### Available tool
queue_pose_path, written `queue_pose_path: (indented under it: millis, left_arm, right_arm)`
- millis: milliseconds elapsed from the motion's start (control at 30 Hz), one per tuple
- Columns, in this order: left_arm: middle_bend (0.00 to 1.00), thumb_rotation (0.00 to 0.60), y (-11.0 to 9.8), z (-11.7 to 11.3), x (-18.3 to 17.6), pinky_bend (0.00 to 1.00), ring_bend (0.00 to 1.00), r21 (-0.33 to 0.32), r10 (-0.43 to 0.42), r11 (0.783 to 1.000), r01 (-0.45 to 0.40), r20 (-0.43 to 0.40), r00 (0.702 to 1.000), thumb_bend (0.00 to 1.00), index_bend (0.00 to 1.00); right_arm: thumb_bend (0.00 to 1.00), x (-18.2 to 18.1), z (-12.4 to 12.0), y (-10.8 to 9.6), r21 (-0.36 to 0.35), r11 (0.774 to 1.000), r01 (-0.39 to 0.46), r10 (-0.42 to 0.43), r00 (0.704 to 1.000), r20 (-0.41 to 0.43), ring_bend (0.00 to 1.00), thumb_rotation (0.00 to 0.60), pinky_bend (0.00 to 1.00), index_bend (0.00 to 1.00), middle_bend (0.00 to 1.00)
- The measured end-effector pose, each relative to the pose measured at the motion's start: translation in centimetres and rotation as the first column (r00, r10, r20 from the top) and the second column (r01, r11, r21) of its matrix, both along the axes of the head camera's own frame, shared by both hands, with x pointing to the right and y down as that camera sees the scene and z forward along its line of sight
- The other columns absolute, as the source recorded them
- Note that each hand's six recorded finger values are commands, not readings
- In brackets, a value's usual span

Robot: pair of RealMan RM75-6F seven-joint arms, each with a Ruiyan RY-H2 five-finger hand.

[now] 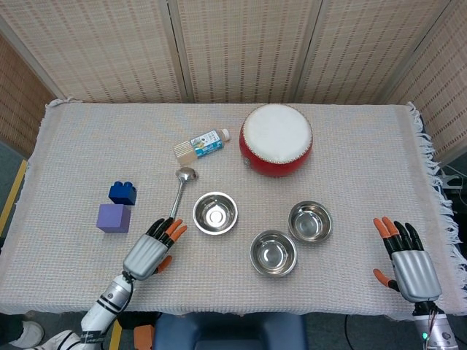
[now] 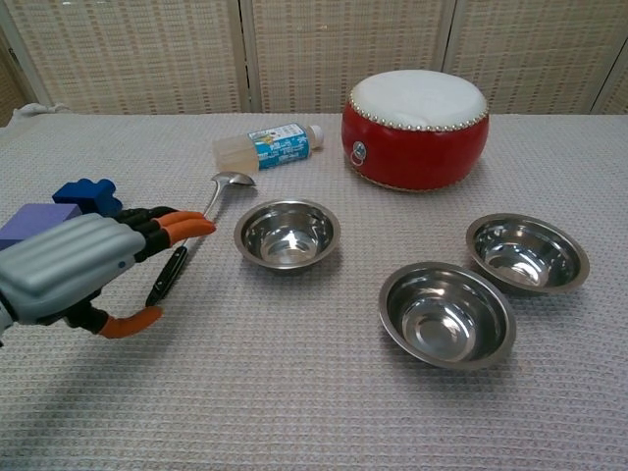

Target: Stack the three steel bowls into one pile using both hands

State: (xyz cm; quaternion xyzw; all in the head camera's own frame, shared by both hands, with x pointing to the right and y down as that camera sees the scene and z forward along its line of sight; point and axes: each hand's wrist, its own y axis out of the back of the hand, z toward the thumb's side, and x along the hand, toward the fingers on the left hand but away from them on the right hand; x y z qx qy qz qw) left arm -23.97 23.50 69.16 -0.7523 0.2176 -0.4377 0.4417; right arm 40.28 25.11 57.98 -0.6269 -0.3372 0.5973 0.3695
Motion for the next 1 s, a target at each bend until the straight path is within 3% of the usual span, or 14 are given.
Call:
queue_pose_path:
  millis: [300, 533, 733, 1000]
  left_arm:
    - [0.0, 0.6, -2.5, 3.1, 3.0, 0.1, 0.0, 0.052, 0.041, 0.998, -0.042, 0.027, 0.999, 0.4, 0.04]
    - [0.0, 0.6, -3.6, 5.1, 5.7, 0.11, 0.0, 0.068, 0.06, 0.996, -0.058, -0.024, 0.998, 0.41, 0.37]
    - [0.06, 0.6, -4.2, 5.4, 6.6, 0.18, 0.0, 0.132, 0.072, 0.989, -0.065, -0.052, 0.996, 0.62, 0.72]
    - [0.11, 0.6, -4.4, 2.6, 7.5, 0.19, 0.0, 0.265, 0.071, 0.964, -0.02, -0.185, 0.98, 0.64, 0.76]
  right_arm:
    - [0.08, 0.5, 0.5, -0.1, -0.011, 1.0, -0.013, 0.013, 0.999, -0.037, 0.0, 0.6, 0.0, 0.0, 0.0]
    - [0.08, 0.8, 0.9, -0.3, -0.034, 0.999, -0.029, 0.028, 0.999, -0.028, 0.0, 0.6, 0.0, 0.0, 0.0]
    - [0.08, 0.9, 0.6, -0.4, -0.032, 0.999, -0.034, 0.034, 0.999, -0.024, 0.0, 0.6, 0.0, 0.0, 0.0]
    - [0.08, 0.6, 0.3, -0.1, -0.043, 0.999, -0.028, 0.027, 1.0, -0.01, 0.0, 0.6, 0.0, 0.0, 0.0]
